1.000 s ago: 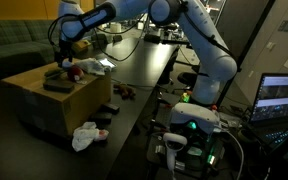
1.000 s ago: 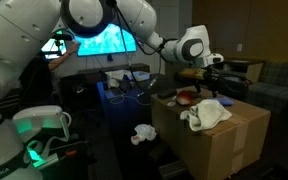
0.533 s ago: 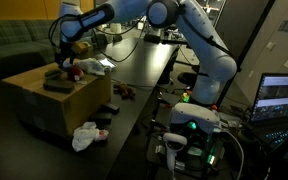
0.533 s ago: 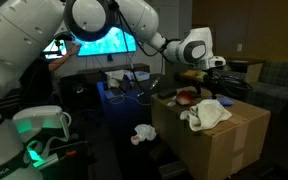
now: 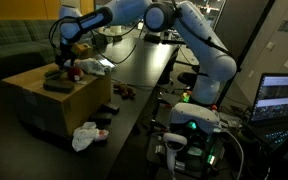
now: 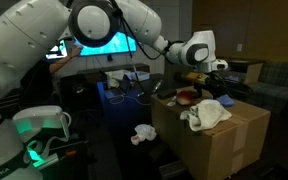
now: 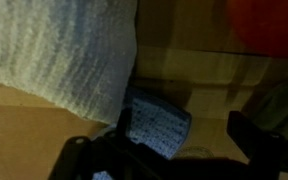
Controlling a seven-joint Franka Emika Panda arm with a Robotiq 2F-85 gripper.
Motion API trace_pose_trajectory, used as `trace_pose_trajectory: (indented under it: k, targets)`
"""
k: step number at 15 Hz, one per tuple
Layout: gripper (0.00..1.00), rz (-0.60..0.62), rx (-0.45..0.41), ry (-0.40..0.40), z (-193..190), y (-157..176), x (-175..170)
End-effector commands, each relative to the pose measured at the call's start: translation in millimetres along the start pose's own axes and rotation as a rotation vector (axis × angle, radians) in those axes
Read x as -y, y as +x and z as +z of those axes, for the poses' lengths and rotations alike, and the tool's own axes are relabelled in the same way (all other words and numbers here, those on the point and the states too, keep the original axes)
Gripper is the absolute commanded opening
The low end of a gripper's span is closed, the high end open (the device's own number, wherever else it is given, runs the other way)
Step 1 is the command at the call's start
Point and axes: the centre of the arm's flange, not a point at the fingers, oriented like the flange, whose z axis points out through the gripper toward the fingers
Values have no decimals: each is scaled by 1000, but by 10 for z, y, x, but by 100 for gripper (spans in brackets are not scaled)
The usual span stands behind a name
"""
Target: Remove the brown toy from the box and replace it with the towel, remove the blue object from the box and replace it with the gray duster and remove the orange plush toy from the box and replace it with the duster, remove the duster and replace it with the plastic bag
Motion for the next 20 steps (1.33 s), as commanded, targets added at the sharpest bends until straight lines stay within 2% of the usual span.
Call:
trace_pose_trajectory:
  k: [1,6,15,16,17,20]
  targets:
    - [100,19,8,22,58,202,-28]
    - [100,16,7,2,71,232,-36]
    - [100,-21,0,-134,288,245,-218]
    - [94,-24,-4,-141,291,244,-235]
    - [74,-27,-3,-141,281,249,-243]
    - [52,-39,-4,-131,178,252,-263]
